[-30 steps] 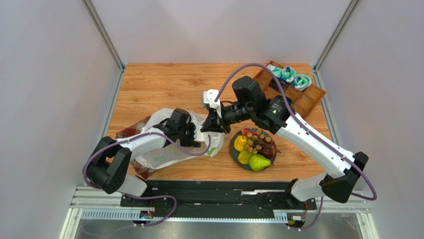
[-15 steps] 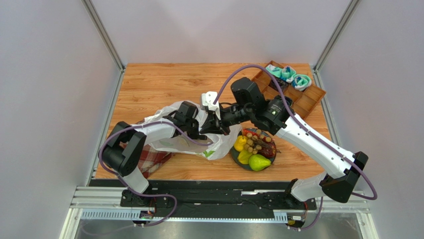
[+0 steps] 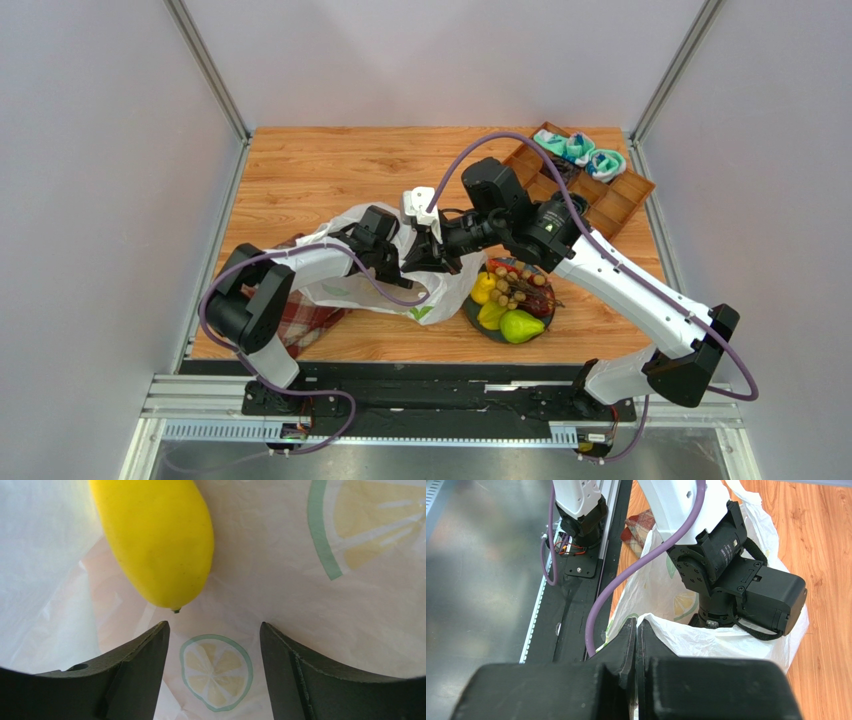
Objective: Take the fake fruits out of the plastic bag
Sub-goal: Adjust the plastic bag at the center of the board.
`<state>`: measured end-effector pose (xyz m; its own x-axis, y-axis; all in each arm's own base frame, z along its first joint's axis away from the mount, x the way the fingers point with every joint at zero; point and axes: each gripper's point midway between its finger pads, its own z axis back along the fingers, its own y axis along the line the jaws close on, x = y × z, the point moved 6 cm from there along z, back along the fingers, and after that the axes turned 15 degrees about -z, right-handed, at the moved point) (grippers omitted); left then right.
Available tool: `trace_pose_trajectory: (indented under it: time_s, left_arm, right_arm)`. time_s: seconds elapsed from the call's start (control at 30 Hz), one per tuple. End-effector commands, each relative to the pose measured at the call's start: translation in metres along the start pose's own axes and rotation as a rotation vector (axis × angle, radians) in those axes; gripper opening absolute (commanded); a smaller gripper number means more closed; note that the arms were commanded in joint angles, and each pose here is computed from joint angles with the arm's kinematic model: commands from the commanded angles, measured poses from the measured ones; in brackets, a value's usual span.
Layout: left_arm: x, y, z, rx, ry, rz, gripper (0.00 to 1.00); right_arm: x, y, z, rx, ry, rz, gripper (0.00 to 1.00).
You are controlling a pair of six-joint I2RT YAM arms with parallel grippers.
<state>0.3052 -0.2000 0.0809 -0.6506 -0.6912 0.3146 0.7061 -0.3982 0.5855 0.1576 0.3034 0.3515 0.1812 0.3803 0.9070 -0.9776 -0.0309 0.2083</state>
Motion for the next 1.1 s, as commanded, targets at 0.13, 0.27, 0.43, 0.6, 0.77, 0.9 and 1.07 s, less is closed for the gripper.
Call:
trace_pose_trajectory:
  time_s: [0.13, 0.27, 0.43, 0.6, 0.77, 0.9, 1.07]
  left_arm:
    - [0.004, 0.02, -0.01, -0.057, -0.036, -0.082, 0.57]
    - [0.006, 0.026, -0.009, -0.035, -0.042, -0.044, 0.4]
    - [0.008, 0.028, 0.0, -0.023, -0.033, 0.027, 0.08]
    - [0.015, 0.02, 0.03, 0.023, -0.019, 0.097, 0.0]
    - [0.019, 0.003, 0.073, 0.04, 0.061, 0.207, 0.02]
    - [0.019, -0.016, 0.129, 0.087, 0.155, 0.315, 0.26]
    - [0.068, -0.017, 0.223, 0.332, 0.058, 0.482, 0.69]
  right_arm:
    - [0.008, 0.002, 0.002, -0.012, -0.028, 0.051, 0.0]
    - [0.006, 0.001, 0.002, -0.024, -0.028, 0.058, 0.0]
    - [0.005, 0.0, 0.004, -0.045, -0.025, 0.069, 0.0]
    - [0.0, -0.007, 0.005, -0.084, -0.007, 0.087, 0.0]
    - [-0.013, -0.014, 0.009, -0.136, 0.026, 0.085, 0.0]
    - [-0.027, -0.025, 0.031, -0.257, 0.047, 0.069, 0.0]
    - [-0.056, -0.043, 0.056, -0.389, 0.089, -0.015, 0.0]
